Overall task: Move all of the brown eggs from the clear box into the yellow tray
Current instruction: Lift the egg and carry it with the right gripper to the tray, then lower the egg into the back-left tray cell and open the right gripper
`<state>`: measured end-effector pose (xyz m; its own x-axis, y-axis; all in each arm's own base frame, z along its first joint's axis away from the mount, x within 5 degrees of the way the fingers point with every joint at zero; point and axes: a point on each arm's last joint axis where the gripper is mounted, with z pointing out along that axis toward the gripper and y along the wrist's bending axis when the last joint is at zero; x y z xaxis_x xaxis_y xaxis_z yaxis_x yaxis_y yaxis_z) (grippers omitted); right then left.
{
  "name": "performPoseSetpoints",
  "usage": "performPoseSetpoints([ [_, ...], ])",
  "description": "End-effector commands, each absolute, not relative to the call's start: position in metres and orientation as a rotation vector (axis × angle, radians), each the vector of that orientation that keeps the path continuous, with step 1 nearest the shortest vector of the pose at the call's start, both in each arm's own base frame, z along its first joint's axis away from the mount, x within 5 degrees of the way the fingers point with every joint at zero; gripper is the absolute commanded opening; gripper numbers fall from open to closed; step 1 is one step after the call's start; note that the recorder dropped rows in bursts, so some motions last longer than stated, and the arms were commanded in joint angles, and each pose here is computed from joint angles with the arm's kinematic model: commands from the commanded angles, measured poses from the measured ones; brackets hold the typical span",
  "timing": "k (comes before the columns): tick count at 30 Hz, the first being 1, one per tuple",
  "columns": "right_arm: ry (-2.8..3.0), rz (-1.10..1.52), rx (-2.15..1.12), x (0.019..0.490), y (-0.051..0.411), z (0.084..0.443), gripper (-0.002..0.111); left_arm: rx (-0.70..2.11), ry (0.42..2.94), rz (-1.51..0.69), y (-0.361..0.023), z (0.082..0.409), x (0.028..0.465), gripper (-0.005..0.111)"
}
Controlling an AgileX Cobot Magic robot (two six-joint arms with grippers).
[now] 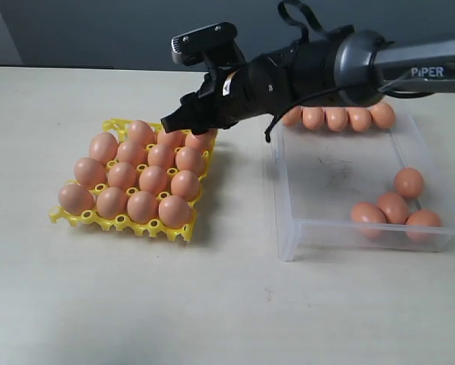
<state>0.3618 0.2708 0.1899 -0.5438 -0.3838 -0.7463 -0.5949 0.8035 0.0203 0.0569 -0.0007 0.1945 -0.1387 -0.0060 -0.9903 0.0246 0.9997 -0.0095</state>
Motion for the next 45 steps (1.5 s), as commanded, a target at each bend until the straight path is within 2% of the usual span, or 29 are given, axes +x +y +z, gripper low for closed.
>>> performPoseSetpoints([
  [1, 2.197, 0.363, -0.837, 0.367, 0.281, 0.218, -0.001, 0.017, 1.715, -0.027, -0.001, 0.193, 0.058, 0.012],
  [5, 2.166, 0.584, -1.035, 0.362, 0.297, 0.227, -0.001, 0.017, 1.715, -0.027, -0.001, 0.193, 0.058, 0.012],
  [9, 2.050, 0.830, -0.998, 0.367, 0.315, 0.222, -0.001, 0.017, 1.715, -0.027, -0.001, 0.193, 0.058, 0.012],
  [17, 1.858, 0.953, -1.049, 0.376, 0.333, 0.182, -0.001, 0.017, 1.715, -0.027, -0.001, 0.193, 0.058, 0.012],
  [20, 1.799, 1.051, -0.990, 0.378, 0.339, 0.178, -0.001, 0.017, 1.715, -0.027, -0.001, 0.193, 0.058, 0.012],
  [38, 1.620, 1.014, -1.011, 0.423, 0.374, 0.161, -0.001, 0.017, 1.715, -0.027, -0.001, 0.193, 0.058, 0.012],
  [45, 1.656, 0.944, -0.962, 0.433, 0.374, 0.153, -0.001, 0.017, 1.715, -0.027, -0.001, 0.193, 0.058, 0.012],
])
